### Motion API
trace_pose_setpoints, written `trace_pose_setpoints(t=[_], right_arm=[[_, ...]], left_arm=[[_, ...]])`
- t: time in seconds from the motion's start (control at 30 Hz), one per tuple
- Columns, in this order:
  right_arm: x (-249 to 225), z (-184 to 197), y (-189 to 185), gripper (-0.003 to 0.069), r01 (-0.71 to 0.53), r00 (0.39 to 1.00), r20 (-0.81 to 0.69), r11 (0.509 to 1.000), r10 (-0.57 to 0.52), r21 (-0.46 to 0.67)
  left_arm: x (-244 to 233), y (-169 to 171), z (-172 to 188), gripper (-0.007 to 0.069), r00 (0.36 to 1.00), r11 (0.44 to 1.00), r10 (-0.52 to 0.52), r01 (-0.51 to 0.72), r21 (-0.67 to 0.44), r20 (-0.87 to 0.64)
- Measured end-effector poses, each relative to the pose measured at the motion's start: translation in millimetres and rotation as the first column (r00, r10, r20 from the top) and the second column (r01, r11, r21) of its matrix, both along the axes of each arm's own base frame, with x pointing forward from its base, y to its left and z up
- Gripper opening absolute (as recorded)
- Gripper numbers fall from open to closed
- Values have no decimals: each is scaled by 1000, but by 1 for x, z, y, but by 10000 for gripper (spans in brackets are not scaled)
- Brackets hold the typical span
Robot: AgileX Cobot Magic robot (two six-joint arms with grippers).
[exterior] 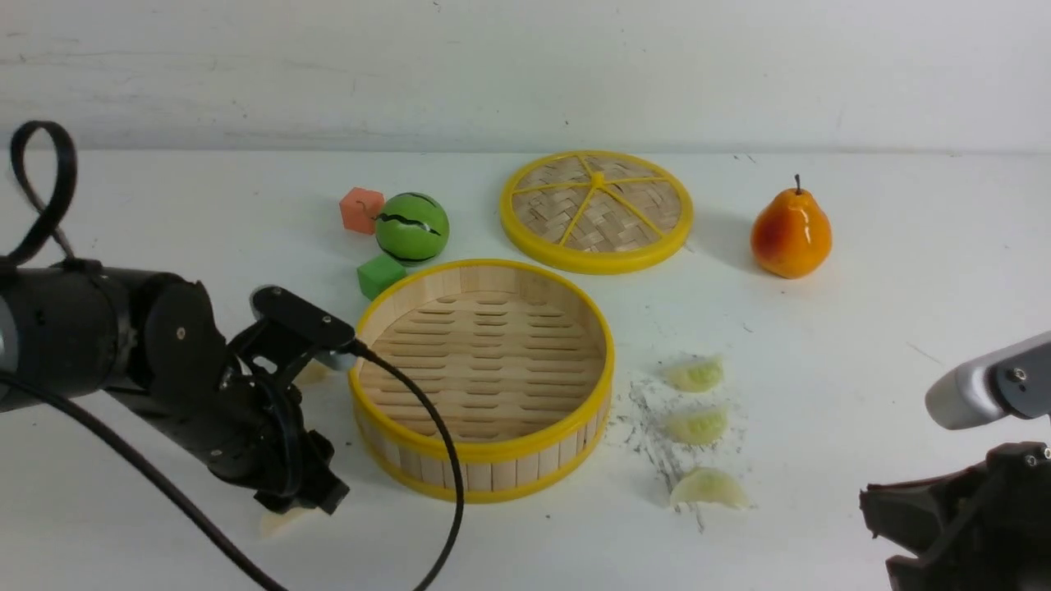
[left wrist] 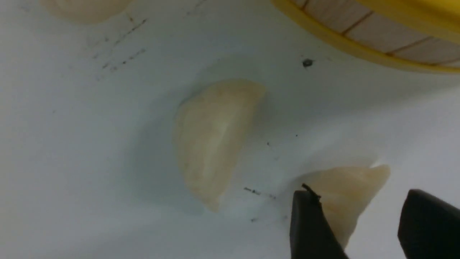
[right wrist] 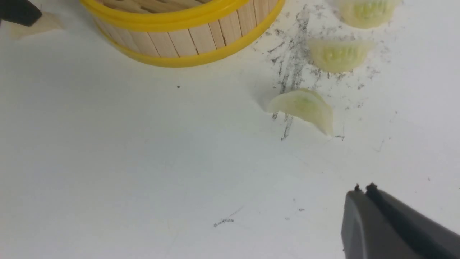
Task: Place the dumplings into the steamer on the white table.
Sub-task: 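Reach for and grasp a dumpling on the table with the left gripper, then place the dumpling into the bamboo steamer basket with the left gripper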
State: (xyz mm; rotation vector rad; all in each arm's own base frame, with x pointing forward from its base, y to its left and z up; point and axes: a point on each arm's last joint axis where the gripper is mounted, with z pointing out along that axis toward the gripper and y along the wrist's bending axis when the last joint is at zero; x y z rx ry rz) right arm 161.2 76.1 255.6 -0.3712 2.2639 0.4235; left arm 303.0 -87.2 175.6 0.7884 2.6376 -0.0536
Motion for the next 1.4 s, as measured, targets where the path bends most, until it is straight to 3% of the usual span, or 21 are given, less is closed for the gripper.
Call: trace_pose_setpoints(t=[0.23,0.5,0.67,0.87,0.97,1.07,1.2,1.4], right_arm=[[0,0,0,-3,0,1000,0,1000,0,0],[0,0,0,1,-1,1000,1,1000,1,-1],[0,0,0,3,-1,1000,1,1000,1,-1],[1,1,0,6,3,1000,10,1000,-3,2],[1,1,0,6,7,1000,20,1000,-8,4],[2,1,0,6,8,1000,21,1000,-8,4],[2,1,0,8,7,1000,22,1000,-8,3],[2,1,-1,12,0,1000,28,1000,0,-15]], left_arm=[[4,-1,-12,165,999,1000,27,-27,2,-20],[2,-1,-7,164,969,974,218,-224,-39,-118],[4,-3,28,164,951,964,253,-264,-37,-180],[35,-29,112,164,957,901,281,-288,-324,-69],[60,-47,128,164,962,876,274,-260,-406,-26],[85,-61,119,164,961,877,274,-261,-403,-24],[121,-72,82,164,957,909,288,-278,-310,-14],[151,-75,35,164,923,904,384,-381,-193,-28]])
